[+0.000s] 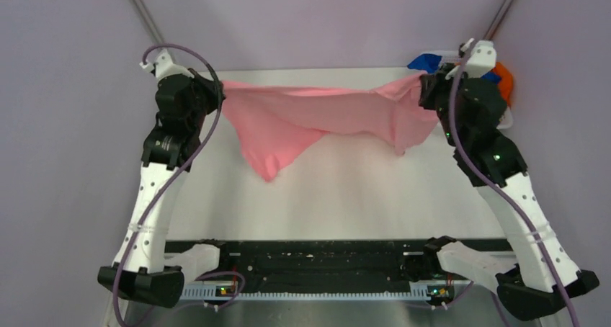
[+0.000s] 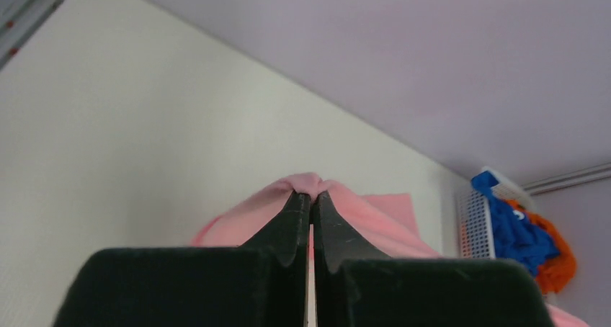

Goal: Fold and stack the t-shirts
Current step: Flatten out the tshirt

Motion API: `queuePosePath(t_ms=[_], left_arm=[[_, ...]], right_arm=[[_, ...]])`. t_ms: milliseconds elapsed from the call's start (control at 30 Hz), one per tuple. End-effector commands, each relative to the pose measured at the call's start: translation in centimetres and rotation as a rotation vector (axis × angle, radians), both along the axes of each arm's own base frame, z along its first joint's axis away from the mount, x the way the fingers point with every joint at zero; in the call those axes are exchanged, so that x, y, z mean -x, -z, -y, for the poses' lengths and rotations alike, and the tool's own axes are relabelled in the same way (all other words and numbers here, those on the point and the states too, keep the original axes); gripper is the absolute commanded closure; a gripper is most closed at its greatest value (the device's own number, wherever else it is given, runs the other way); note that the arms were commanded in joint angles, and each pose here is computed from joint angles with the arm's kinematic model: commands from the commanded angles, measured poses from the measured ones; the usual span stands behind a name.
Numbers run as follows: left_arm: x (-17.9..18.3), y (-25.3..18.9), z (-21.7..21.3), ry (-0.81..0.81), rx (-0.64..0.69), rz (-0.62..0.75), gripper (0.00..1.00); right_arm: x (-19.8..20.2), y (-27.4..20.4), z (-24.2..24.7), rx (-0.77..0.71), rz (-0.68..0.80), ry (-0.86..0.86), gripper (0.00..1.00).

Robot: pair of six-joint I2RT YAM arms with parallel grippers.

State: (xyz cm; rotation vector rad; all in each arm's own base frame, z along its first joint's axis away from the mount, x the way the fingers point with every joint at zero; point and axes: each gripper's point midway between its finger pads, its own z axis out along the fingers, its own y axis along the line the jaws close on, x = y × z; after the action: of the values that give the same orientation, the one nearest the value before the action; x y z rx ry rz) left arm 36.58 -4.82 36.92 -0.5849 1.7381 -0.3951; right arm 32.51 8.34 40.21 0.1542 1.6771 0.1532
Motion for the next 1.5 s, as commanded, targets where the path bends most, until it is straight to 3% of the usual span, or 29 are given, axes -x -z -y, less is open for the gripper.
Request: queuePosePath(t_ms=[0, 200, 400, 533, 633, 767, 933, 1100, 1367, 1433, 1467], left_arm=[[4.2, -12.2, -0.6, 0.021, -0.023, 0.345, 1.0], [11.6, -21.1, -0.7, 0.083, -0.047, 0.594, 1.0], [19.5, -26.5, -0.8, 0.134, -0.075, 0.789, 1.0], [22.7, -28.4, -1.5, 0.119, -0.095, 0.868, 1.0], [22.7, -28.3, -1.6, 0.114, -0.094, 0.867, 1.0], [19.4, -26.5, -1.1, 0.119, -0.087, 0.806, 1.0], [11.9, -21.2, -2.0, 0.018, -0.093, 0.623, 1.0], [3.5, -11.0, -2.9, -0.089, -0.115, 0.359, 1.0], [-8.6, 10.4, -3.7, -0.198, -0.197, -0.071, 1.0], [-11.2, 14.9, -4.0, -0.211, -0.198, -0.197, 0.97], [-12.7, 16.6, -4.2, -0.221, -0.191, -0.246, 0.9]], right_arm=[[4.6, -12.3, 0.2, 0.047, 0.305, -0.142, 1.0], [12.5, -21.2, -2.3, 0.072, 0.52, -0.454, 1.0], [20.9, -27.3, -2.5, 0.017, 0.714, -0.646, 1.0], [24.1, -29.1, -2.8, 0.016, 0.794, -0.735, 1.0], [23.9, -29.4, -2.7, -0.003, 0.798, -0.724, 1.0], [20.4, -28.4, -2.2, 0.014, 0.73, -0.616, 1.0], [11.5, -24.2, -1.0, 0.11, 0.578, -0.359, 1.0], [1.7, -14.7, -0.5, 0.218, 0.388, -0.131, 1.0], [-10.2, 4.7, -4.1, 0.296, 0.105, -0.074, 1.0], [-14.2, 11.1, -5.6, 0.308, -0.008, -0.103, 0.94], [-16.0, 13.3, -6.4, 0.296, -0.04, -0.118, 0.88]])
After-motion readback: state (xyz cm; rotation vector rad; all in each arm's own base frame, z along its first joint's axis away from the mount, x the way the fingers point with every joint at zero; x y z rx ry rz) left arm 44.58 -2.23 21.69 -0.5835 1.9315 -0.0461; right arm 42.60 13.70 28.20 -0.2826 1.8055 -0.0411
